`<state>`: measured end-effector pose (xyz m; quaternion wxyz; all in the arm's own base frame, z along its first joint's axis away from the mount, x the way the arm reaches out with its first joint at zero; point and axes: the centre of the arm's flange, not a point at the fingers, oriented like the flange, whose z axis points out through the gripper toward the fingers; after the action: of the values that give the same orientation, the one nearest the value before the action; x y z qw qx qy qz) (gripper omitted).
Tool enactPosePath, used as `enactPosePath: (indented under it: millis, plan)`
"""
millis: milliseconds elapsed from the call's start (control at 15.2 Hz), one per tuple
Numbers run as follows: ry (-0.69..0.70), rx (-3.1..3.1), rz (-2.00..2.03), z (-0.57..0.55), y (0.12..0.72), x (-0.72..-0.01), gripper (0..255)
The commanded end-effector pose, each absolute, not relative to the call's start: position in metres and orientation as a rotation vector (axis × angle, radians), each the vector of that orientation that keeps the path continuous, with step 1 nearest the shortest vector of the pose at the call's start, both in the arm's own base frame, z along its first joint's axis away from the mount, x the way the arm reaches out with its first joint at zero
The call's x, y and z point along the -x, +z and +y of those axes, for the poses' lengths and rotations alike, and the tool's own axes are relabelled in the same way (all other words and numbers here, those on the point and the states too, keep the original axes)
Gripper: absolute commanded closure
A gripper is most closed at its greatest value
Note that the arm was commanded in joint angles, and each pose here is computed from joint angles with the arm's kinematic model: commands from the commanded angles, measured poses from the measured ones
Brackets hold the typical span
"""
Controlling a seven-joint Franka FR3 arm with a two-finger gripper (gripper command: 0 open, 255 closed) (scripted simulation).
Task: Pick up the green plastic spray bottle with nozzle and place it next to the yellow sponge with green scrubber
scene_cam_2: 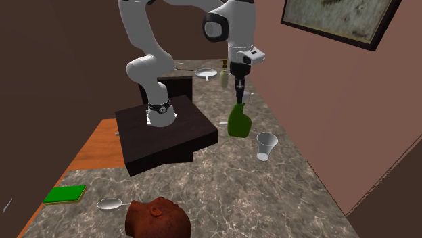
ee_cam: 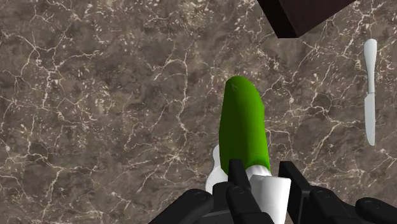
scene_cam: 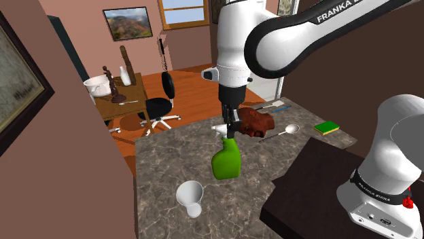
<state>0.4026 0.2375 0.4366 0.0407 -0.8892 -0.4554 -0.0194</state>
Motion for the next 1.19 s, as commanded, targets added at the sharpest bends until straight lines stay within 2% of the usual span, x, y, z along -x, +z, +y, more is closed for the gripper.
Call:
enactPosePath:
  millis: [0, 1122]
  plan:
    - [-0.059, 2.723, -1.395, 0.237, 0.447, -0.401, 255]
    - [-0.059, 2.723, -1.395, 0.237, 0.537, -0.401, 255]
